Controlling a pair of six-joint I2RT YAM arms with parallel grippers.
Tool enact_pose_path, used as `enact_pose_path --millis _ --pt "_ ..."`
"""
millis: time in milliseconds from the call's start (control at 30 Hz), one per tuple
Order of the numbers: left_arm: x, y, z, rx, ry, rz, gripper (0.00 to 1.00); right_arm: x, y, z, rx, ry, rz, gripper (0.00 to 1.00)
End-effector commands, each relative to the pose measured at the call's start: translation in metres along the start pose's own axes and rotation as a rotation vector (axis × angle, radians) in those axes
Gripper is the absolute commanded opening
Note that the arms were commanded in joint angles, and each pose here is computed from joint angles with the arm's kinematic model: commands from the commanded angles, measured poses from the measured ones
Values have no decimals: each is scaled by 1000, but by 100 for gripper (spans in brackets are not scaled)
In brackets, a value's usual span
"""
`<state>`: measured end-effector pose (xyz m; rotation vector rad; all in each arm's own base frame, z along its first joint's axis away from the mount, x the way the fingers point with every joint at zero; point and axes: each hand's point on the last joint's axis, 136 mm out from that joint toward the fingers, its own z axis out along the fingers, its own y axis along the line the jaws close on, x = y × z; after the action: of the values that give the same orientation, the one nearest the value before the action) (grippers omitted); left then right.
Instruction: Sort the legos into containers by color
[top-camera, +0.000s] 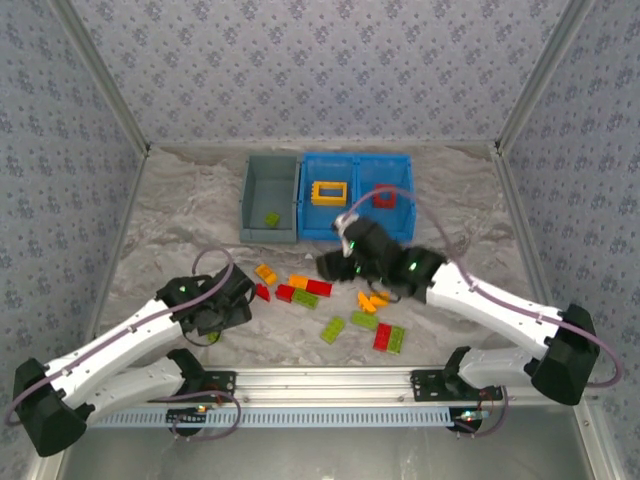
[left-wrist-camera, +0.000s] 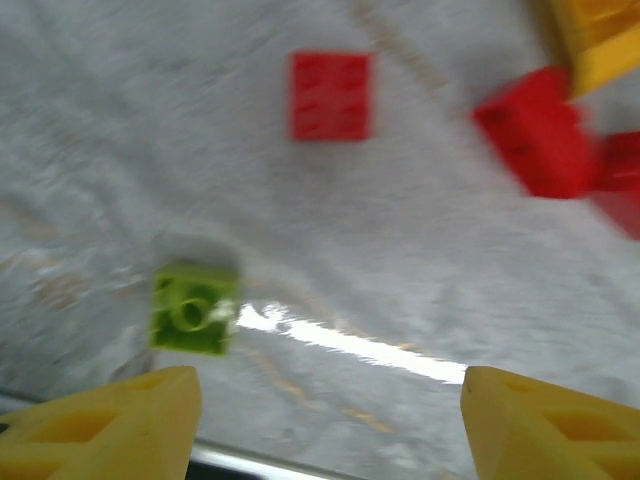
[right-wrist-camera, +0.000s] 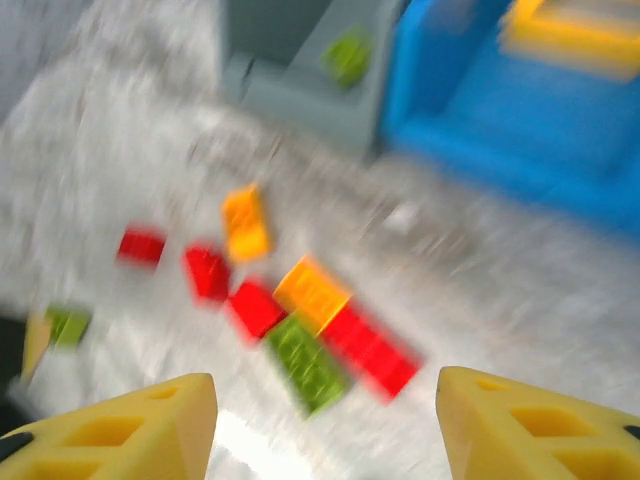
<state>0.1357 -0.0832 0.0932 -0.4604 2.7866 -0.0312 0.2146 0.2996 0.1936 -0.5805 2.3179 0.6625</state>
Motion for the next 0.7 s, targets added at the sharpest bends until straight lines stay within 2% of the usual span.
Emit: enact_pose_path --millis 0,67,167,367,500,667 --pt "5 26 13 -96 1 -53 73 14 76 -2 -281 -80 -42 68" --pt "8 30 22 -112 11 -60 75 35 96 4 -325 -51 -61 70" --pt "8 31 29 -117 10 -60 77 51 106 15 -311 -4 -59 70" --pt "16 35 47 -112 67 -134 77 46 116 19 -316 -1 -67 70" --pt "20 34 60 -59 117 -183 73 43 115 19 -303 0 -78 70" --pt "25 29 71 -11 168 -219 63 45 115 20 -305 9 -67 70"
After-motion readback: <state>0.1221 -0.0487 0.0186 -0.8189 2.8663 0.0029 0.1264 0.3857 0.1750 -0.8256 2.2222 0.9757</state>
